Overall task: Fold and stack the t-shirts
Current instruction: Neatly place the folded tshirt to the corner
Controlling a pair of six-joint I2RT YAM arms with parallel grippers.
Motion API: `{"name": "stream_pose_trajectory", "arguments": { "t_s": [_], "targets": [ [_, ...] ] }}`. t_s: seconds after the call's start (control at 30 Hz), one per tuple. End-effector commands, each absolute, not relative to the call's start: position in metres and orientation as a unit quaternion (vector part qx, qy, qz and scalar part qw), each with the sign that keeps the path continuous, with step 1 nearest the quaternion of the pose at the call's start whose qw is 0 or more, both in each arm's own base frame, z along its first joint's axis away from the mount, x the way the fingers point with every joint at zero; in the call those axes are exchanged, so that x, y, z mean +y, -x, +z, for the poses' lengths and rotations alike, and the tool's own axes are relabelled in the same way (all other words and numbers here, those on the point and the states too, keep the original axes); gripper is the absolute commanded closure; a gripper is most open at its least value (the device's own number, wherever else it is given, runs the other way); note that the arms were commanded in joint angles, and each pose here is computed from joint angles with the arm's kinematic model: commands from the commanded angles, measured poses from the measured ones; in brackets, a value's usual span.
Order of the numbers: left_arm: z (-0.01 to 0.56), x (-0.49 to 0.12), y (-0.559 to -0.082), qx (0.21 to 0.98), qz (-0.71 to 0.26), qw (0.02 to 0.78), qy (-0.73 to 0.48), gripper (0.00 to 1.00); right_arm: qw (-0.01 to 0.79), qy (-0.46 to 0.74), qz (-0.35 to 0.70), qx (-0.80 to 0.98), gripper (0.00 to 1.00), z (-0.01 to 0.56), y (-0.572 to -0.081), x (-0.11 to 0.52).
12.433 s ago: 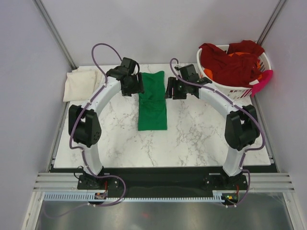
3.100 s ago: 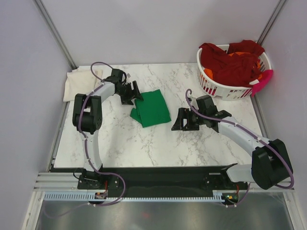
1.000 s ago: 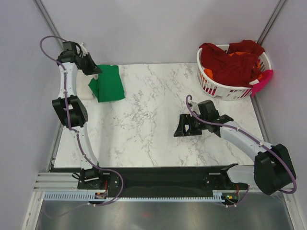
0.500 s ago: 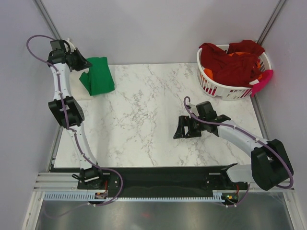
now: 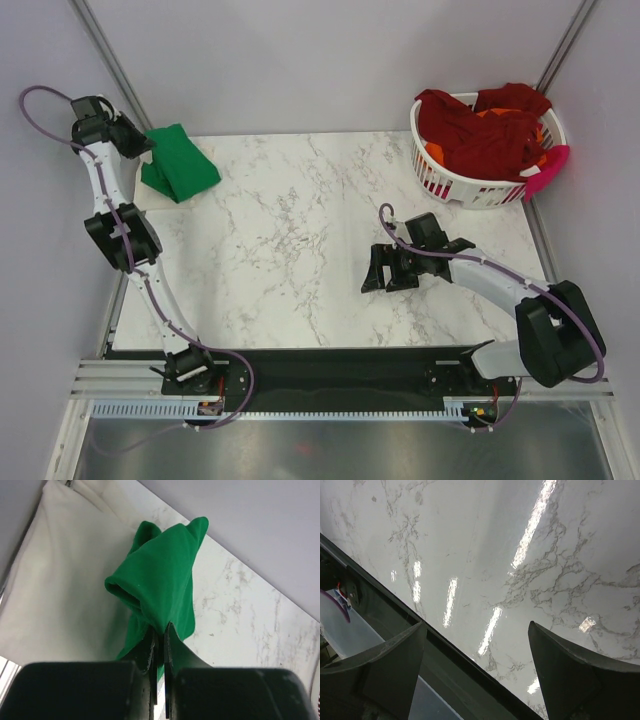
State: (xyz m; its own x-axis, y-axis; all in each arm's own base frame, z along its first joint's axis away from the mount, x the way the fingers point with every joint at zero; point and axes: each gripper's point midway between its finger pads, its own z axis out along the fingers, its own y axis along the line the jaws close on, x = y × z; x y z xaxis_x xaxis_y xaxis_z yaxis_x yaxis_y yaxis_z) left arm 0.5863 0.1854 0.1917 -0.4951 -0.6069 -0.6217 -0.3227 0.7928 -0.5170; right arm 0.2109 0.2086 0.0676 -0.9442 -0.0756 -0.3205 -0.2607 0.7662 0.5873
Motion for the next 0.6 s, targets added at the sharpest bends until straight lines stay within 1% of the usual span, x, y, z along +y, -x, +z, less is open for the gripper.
{"name": "stream_pose_trajectory", "arguments": {
  "t_s": [0.0, 0.07, 0.1, 0.13, 0.2, 0.23, 0.27, 0.3, 0.37, 0.4, 0.5, 0.57],
  "targets": [
    [0.163, 0.217, -0.589, 0.847, -0.115, 0.419, 0.306, 0.97, 0.149, 0.097, 0.328, 0.928, 0.09, 0.066, -0.215, 0.21],
    [0.143, 0.23, -0.585, 0.85, -0.09, 0.404, 0.324, 0.96, 0.146, 0.097, 0.326, 0.929, 0.09, 0.064, -0.215, 0.21],
    [0.122, 0.246, -0.577, 0.851, -0.063, 0.387, 0.349, 0.95, 0.145, 0.096, 0.325, 0.93, 0.09, 0.064, -0.216, 0.21],
    [0.111, 0.252, -0.573, 0.848, -0.057, 0.377, 0.368, 0.93, 0.143, 0.096, 0.324, 0.93, 0.09, 0.062, -0.215, 0.209],
    [0.084, 0.268, -0.559, 0.846, -0.034, 0.348, 0.403, 0.79, 0.142, 0.096, 0.322, 0.931, 0.09, 0.061, -0.215, 0.209],
    [0.068, 0.28, -0.55, 0.841, -0.027, 0.334, 0.425, 0.7, 0.141, 0.096, 0.321, 0.932, 0.09, 0.06, -0.215, 0.209],
    [0.06, 0.287, -0.544, 0.839, -0.018, 0.325, 0.437, 0.58, 0.14, 0.094, 0.32, 0.932, 0.09, 0.061, -0.215, 0.208],
    [0.047, 0.293, -0.535, 0.838, -0.006, 0.311, 0.448, 0.44, 0.14, 0.094, 0.32, 0.932, 0.09, 0.06, -0.215, 0.208],
    [0.032, 0.307, -0.521, 0.835, 0.01, 0.293, 0.465, 0.34, 0.138, 0.095, 0.319, 0.933, 0.09, 0.059, -0.215, 0.208],
    [0.023, 0.317, -0.508, 0.832, 0.028, 0.28, 0.479, 0.3, 0.136, 0.095, 0.318, 0.934, 0.09, 0.058, -0.215, 0.208],
    [0.018, 0.335, -0.482, 0.82, 0.048, 0.26, 0.508, 0.25, 0.138, 0.095, 0.318, 0.933, 0.09, 0.059, -0.215, 0.209],
    [0.027, 0.344, -0.472, 0.809, 0.049, 0.261, 0.525, 0.25, 0.138, 0.096, 0.319, 0.933, 0.09, 0.059, -0.215, 0.209]
  ]
}}
